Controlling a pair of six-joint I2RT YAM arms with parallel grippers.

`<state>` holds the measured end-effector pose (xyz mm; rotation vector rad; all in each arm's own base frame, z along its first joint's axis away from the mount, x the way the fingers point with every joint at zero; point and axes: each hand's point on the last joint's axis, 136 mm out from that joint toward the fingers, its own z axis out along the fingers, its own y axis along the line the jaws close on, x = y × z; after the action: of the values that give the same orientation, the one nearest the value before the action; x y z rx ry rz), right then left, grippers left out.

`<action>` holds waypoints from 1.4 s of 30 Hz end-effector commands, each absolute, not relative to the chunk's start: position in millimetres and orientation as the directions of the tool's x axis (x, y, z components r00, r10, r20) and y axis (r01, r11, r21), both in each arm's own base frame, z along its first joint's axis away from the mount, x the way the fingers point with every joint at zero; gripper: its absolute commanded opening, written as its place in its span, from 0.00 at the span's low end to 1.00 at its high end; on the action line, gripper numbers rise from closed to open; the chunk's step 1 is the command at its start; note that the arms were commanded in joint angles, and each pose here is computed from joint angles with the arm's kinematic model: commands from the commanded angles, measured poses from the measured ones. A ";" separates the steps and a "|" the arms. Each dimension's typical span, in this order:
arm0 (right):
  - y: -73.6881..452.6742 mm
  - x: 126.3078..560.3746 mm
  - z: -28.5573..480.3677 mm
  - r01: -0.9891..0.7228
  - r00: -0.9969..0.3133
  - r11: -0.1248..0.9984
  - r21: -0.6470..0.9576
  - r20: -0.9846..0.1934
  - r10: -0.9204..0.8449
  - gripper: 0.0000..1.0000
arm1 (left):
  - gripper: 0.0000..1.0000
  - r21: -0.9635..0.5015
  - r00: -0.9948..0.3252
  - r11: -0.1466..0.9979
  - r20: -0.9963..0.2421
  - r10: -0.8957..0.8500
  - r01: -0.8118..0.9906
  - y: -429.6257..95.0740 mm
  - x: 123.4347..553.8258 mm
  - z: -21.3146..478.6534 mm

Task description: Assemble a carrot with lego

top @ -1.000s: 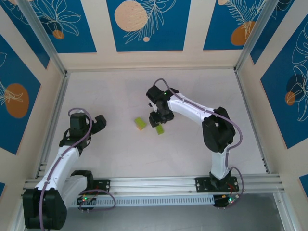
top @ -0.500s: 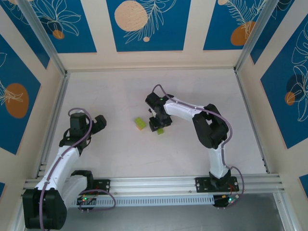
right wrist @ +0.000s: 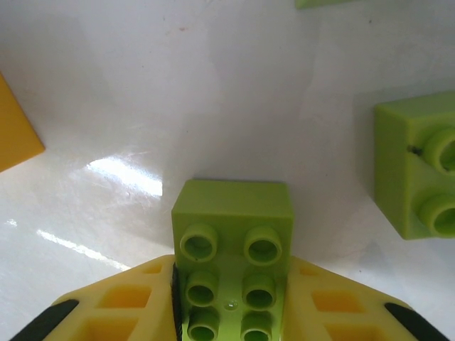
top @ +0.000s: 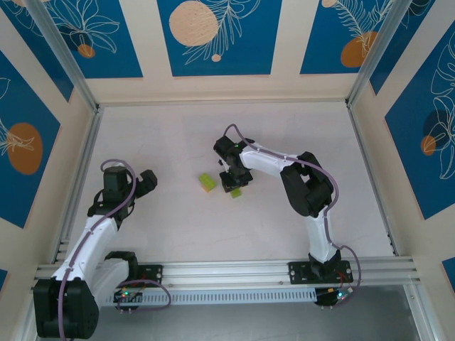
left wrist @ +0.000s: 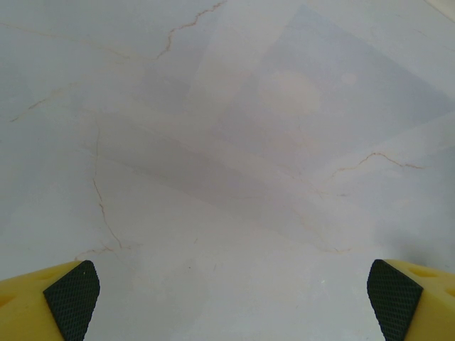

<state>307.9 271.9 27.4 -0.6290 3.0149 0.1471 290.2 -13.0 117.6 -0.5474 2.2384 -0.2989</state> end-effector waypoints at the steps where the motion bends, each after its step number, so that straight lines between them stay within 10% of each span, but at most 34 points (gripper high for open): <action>1: 277.1 310.9 70.2 -0.427 -0.900 0.899 0.098 -0.143 -0.412 0.32 | 0.99 -0.382 -0.592 0.884 -0.658 -0.465 -0.270 -14.8 293.0 120.2; 42: 371.9 317.0 102.4 -0.673 -0.738 0.705 0.224 -0.141 -0.660 0.31 | 0.99 -0.381 -0.587 0.885 -0.664 -0.464 -0.268 -14.2 289.7 121.8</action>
<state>325.6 366.7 96.4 -1.0749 2.8661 0.3560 290.1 -13.0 120.1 -0.5452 2.2296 -0.3013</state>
